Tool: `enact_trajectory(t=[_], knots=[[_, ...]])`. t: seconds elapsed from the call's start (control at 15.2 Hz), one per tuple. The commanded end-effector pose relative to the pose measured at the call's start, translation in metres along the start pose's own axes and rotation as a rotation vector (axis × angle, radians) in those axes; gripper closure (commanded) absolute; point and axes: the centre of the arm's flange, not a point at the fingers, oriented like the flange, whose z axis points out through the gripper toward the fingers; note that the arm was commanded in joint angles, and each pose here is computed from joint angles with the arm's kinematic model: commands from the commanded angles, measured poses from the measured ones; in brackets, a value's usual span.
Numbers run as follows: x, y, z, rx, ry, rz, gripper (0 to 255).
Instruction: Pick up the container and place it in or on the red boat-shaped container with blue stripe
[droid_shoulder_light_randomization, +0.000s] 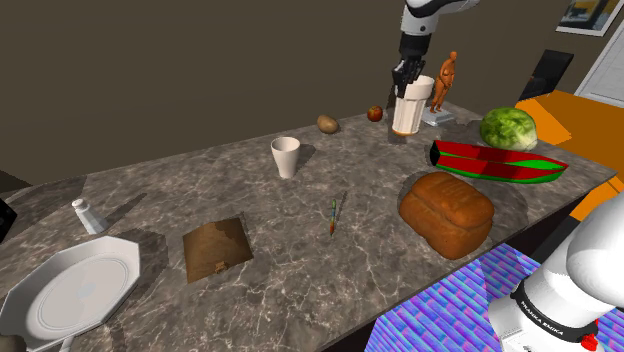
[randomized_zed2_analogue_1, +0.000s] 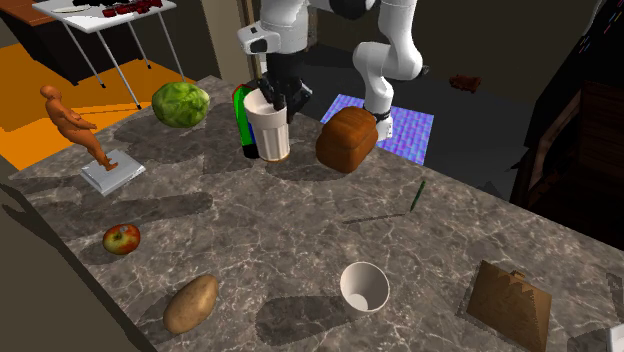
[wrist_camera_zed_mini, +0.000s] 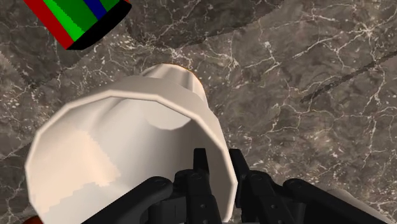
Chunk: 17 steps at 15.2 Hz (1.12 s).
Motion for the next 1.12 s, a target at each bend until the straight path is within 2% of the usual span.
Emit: enact_trajectory(t=[0.0,1.06], knots=[[-0.022,0.019,-0.004,0.0,0.0,-0.001,255],[-0.169,0.169,-0.025,0.0,0.0,-0.001,255]])
